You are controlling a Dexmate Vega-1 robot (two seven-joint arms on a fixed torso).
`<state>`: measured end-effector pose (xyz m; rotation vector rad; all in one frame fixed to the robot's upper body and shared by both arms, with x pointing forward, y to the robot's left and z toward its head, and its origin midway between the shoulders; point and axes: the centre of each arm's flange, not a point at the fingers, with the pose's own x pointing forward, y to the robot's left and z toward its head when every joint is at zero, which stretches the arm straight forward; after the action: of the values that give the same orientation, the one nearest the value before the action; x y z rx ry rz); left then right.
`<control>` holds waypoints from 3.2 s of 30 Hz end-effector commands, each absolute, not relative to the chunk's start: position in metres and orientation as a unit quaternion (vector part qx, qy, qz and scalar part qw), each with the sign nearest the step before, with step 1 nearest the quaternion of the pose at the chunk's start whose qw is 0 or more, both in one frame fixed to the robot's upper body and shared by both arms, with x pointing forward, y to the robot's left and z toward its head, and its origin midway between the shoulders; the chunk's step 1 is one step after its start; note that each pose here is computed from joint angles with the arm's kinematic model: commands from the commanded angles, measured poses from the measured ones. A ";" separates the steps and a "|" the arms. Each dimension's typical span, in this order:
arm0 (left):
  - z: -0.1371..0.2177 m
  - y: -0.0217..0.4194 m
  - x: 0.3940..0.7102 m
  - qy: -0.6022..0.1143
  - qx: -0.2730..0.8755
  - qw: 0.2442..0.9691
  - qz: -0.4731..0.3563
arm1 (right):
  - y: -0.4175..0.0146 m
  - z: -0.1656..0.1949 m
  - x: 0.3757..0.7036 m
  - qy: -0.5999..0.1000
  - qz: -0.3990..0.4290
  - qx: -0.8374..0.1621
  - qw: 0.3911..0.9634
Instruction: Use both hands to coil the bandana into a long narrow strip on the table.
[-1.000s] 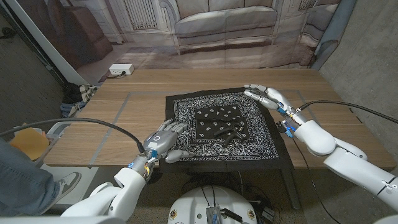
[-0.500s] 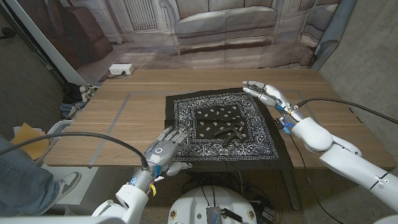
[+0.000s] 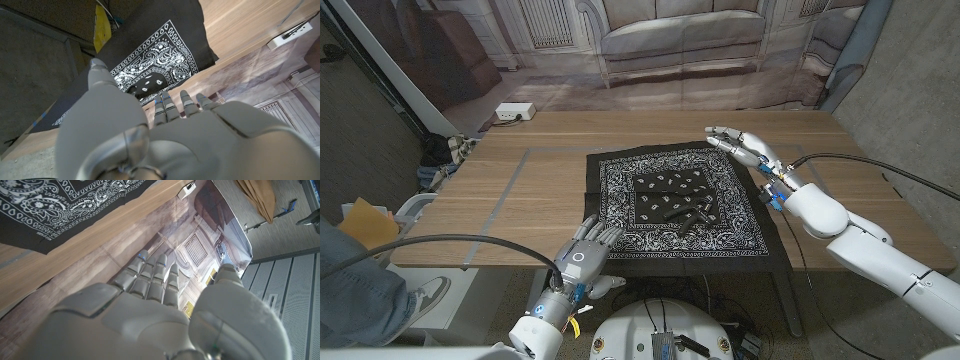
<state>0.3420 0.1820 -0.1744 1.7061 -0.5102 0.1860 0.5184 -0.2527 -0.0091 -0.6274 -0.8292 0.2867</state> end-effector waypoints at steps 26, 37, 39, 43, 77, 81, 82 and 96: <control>-0.234 0.179 0.374 -0.219 0.700 0.670 0.111 | -0.241 -0.018 0.520 -0.384 0.127 -0.281 0.870; -0.232 0.176 0.386 -0.248 0.680 0.678 0.130 | -0.244 -0.022 0.519 -0.381 0.126 -0.278 0.873; -0.232 0.176 0.390 -0.254 0.676 0.679 0.134 | -0.244 -0.023 0.519 -0.379 0.125 -0.278 0.874; -0.233 0.176 0.394 -0.264 0.673 0.678 0.136 | -0.245 -0.023 0.517 -0.379 0.122 -0.280 0.874; -0.199 0.198 0.405 -0.288 0.640 0.694 0.160 | -0.254 -0.025 0.518 -0.367 0.109 -0.282 0.879; -0.189 0.203 0.408 -0.293 0.638 0.692 0.169 | -0.255 -0.026 0.519 -0.363 0.107 -0.283 0.881; -0.186 0.204 0.409 -0.295 0.637 0.692 0.171 | -0.255 -0.026 0.519 -0.362 0.107 -0.283 0.882; -0.154 0.207 0.422 -0.309 0.635 0.691 0.158 | -0.263 -0.033 0.513 -0.357 0.083 -0.284 0.886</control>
<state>0.4145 0.2086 -0.1677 1.4228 -0.6824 0.4123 0.5180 -0.2574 -0.0275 -0.5870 -0.7515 0.2085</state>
